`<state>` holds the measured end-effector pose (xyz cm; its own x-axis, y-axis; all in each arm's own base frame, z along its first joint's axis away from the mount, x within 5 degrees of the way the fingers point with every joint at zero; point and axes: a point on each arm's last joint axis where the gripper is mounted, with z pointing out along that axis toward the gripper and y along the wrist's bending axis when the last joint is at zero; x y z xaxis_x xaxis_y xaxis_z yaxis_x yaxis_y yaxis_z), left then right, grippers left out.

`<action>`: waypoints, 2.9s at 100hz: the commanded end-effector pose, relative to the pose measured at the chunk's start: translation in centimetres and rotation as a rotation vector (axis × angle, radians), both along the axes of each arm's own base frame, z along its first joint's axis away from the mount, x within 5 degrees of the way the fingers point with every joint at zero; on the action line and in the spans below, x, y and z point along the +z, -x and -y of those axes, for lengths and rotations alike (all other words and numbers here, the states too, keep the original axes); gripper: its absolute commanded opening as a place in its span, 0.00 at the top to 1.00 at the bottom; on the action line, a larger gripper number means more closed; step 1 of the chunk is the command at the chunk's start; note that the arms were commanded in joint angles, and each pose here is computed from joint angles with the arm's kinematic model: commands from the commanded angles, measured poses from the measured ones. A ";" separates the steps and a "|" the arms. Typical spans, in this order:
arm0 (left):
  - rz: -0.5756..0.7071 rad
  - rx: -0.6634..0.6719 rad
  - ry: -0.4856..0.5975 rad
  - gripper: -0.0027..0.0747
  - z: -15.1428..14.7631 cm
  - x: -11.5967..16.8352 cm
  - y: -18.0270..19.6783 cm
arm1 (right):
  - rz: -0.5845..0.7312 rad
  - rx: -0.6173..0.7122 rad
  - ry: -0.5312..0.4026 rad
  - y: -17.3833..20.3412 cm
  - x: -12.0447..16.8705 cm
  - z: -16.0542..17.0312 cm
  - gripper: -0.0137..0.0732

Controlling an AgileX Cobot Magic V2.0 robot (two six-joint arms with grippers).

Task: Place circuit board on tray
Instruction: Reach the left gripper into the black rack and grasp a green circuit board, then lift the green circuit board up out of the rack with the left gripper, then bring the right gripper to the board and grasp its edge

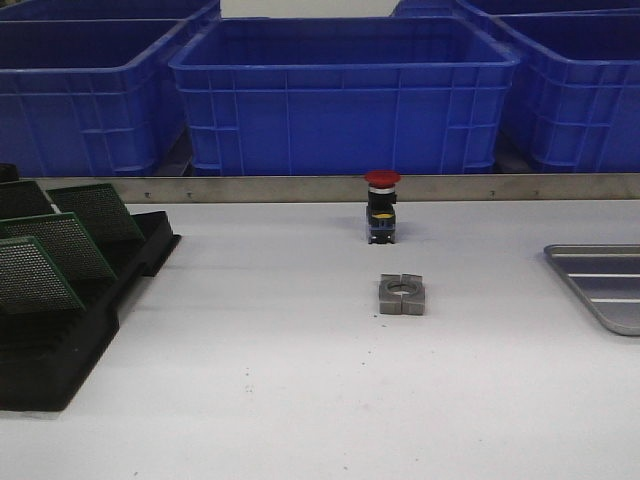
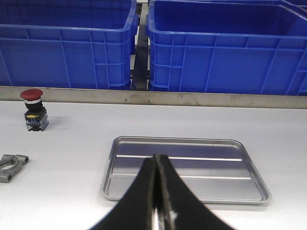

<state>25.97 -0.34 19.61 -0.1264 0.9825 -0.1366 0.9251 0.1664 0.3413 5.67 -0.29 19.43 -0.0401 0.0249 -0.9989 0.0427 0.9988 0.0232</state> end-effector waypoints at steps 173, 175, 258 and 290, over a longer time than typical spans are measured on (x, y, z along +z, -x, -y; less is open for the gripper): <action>-0.321 -0.206 0.861 0.99 21.6 6.8 4.9 | -0.268 -0.025 -0.108 0.1 7.5 0.0 0.91; -0.321 -0.206 0.861 0.99 21.6 6.8 4.9 | -0.294 -0.020 -0.125 0.1 7.9 0.0 0.91; -0.321 -0.206 0.861 0.99 21.6 6.8 4.9 | -0.424 0.991 0.087 -10.6 8.3 -7.0 0.36; -0.323 -0.206 0.863 0.99 21.7 6.8 4.9 | -0.379 1.238 0.200 -12.6 5.5 -10.7 0.36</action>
<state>21.34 -21.49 24.36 -0.1241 0.6285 -0.7679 0.9921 0.0648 -0.1073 17.49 9.38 24.10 -0.2607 -0.4138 -0.8722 -0.9097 0.4079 0.0784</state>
